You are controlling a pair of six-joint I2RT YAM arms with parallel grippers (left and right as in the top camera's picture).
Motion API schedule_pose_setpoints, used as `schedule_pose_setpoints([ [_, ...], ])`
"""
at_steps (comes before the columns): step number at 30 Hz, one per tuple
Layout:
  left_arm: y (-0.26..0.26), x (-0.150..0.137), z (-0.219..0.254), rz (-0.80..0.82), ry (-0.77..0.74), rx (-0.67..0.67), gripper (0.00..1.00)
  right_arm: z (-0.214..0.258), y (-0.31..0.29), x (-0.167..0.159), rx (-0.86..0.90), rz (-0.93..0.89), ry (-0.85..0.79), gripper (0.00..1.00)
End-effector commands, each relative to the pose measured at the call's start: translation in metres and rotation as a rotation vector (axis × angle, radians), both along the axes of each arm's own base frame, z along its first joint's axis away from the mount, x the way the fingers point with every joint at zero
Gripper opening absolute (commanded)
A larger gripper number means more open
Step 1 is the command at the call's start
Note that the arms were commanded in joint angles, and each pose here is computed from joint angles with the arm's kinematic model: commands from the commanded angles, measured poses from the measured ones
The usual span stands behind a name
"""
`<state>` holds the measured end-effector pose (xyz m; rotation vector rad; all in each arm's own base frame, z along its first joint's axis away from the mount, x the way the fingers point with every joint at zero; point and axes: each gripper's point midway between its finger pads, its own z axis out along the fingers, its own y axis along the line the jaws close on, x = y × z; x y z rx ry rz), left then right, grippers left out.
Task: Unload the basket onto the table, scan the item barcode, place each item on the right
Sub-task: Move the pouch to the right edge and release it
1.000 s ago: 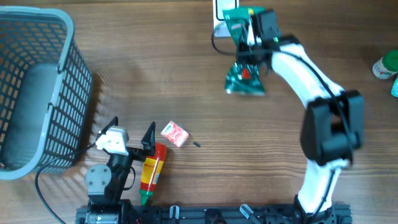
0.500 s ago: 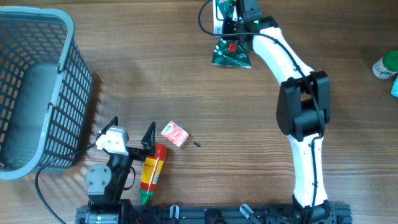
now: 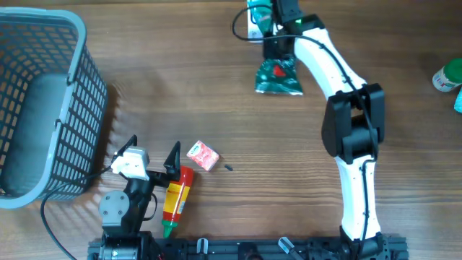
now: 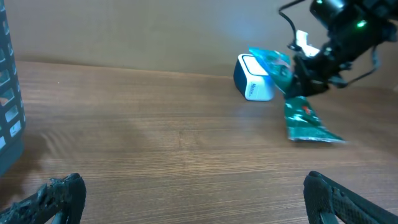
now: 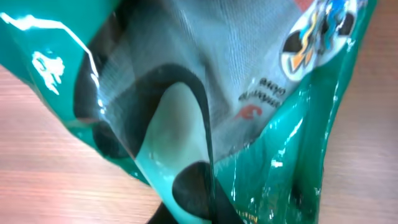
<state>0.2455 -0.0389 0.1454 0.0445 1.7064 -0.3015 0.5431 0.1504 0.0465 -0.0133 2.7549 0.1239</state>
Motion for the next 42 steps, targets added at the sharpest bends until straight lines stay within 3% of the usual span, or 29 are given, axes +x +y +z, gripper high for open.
schedule_pose_setpoints([
  [1, 0.001, 0.000, -0.002, 0.003, 0.003, 0.021, 1.00, 0.040, -0.064, -0.002, -0.087, -0.065, -0.010, 0.05],
  [5, 0.001, 0.000, -0.002, 0.003, 0.003, 0.021, 1.00, 0.032, -0.142, -0.029, -0.215, -0.202, 0.120, 0.05],
  [11, 0.001, 0.000, -0.002, 0.003, 0.004, 0.021, 1.00, 0.038, -0.199, -0.062, -0.204, -0.380, 0.232, 0.05],
  [17, 0.001, 0.000, -0.002, 0.003, 0.004, 0.021, 1.00, 0.090, -0.281, -0.122, -0.313, -0.902, 0.242, 0.04],
  [21, 0.001, 0.000, -0.002, 0.003, 0.004, 0.021, 1.00, 0.113, -0.316, -0.143, -0.305, -1.106, 0.193, 0.04],
  [30, 0.001, 0.000, -0.002, 0.003, 0.004, 0.021, 1.00, 0.106, -0.379, -0.204, -0.238, -1.648, 0.212, 0.04],
  [37, 0.001, 0.000, -0.002, 0.003, 0.004, 0.021, 1.00, 0.062, -0.433, -0.252, -0.228, -1.833, 0.268, 0.04],
  [42, 0.001, 0.000, -0.002, 0.003, 0.004, 0.021, 1.00, 0.021, -0.466, -0.243, -0.146, -1.687, 0.218, 0.04],
])
